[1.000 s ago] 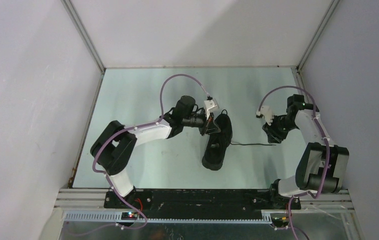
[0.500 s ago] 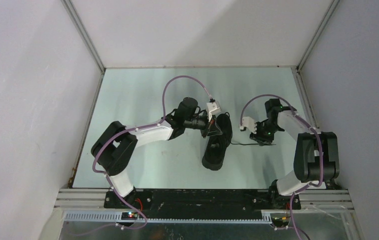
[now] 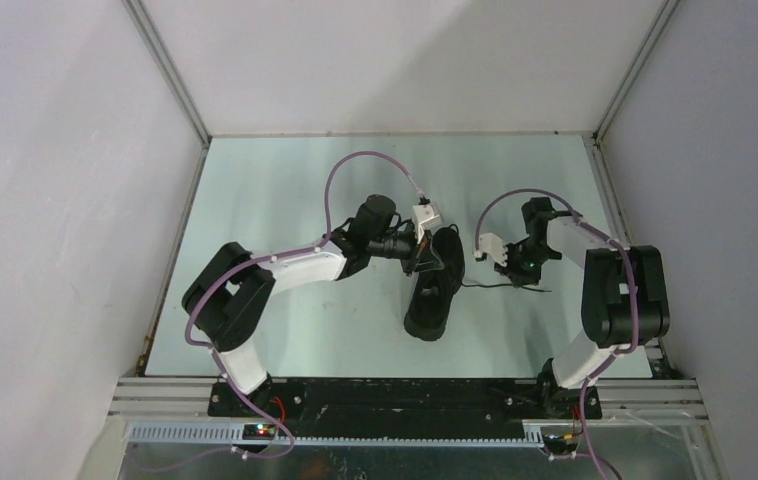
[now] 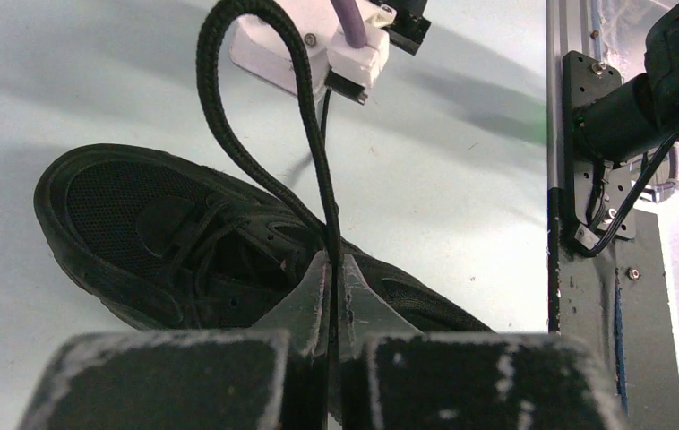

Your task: Tie the shoes

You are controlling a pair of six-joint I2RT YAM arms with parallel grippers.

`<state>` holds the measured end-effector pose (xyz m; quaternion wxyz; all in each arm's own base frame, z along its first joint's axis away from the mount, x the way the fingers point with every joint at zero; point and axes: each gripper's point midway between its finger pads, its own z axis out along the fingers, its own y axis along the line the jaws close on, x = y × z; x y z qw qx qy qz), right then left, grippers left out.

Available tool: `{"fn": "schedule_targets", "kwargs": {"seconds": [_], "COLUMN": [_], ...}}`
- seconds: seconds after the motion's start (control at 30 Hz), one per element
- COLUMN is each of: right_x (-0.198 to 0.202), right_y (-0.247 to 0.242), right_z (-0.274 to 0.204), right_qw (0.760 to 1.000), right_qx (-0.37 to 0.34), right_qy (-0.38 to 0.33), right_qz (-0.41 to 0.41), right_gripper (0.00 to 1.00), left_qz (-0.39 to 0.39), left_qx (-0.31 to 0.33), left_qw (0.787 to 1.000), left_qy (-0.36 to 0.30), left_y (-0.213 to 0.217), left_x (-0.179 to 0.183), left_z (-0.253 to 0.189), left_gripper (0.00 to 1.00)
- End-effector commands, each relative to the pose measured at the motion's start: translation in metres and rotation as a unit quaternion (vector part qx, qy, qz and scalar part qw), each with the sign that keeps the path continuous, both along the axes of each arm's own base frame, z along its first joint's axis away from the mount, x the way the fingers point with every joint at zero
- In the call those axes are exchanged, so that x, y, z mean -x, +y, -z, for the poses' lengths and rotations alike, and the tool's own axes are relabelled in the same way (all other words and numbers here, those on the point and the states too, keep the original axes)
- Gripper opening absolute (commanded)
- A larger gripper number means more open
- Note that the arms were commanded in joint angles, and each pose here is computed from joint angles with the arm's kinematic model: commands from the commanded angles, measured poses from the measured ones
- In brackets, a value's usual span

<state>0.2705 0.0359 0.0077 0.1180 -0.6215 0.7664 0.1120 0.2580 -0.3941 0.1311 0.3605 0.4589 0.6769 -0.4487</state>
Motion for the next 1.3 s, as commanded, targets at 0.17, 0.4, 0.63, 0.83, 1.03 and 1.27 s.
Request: {"fn": "schedule_targets", "kwargs": {"seconds": [0.17, 0.4, 0.63, 0.83, 1.03, 1.27], "right_x": [-0.04, -0.069, -0.068, -0.031, 0.021, 0.068], "right_y": [0.029, 0.093, 0.149, 0.173, 0.18, 0.172], "right_z": [-0.114, -0.197, -0.24, -0.256, -0.261, -0.23], "right_qw": [0.986, 0.958, 0.944, 0.946, 0.946, 0.958], "right_qx": [-0.125, -0.234, -0.292, -0.309, -0.32, -0.271], "right_qy": [-0.067, -0.074, -0.089, -0.077, -0.047, -0.028], "right_qz": [0.087, 0.147, 0.127, 0.061, -0.023, -0.084], "right_gripper": [0.0, 0.0, 0.0, 0.0, 0.0, 0.0], "left_qz": [0.047, 0.098, 0.107, 0.094, 0.054, 0.027], "left_qx": [0.013, 0.028, 0.03, 0.031, 0.031, 0.048], "left_qw": [0.999, 0.995, 0.994, 0.994, 0.995, 0.995], "left_qy": [-0.019, 0.006, 0.022, 0.044, 0.078, 0.083], "left_y": [-0.004, -0.006, -0.008, -0.013, -0.014, -0.007], "left_x": [0.011, 0.029, 0.033, 0.027, 0.011, -0.003], "left_z": [-0.015, -0.021, -0.018, -0.018, -0.015, -0.022], "left_gripper": [0.0, 0.0, 0.0, 0.0, 0.0, 0.0]}}
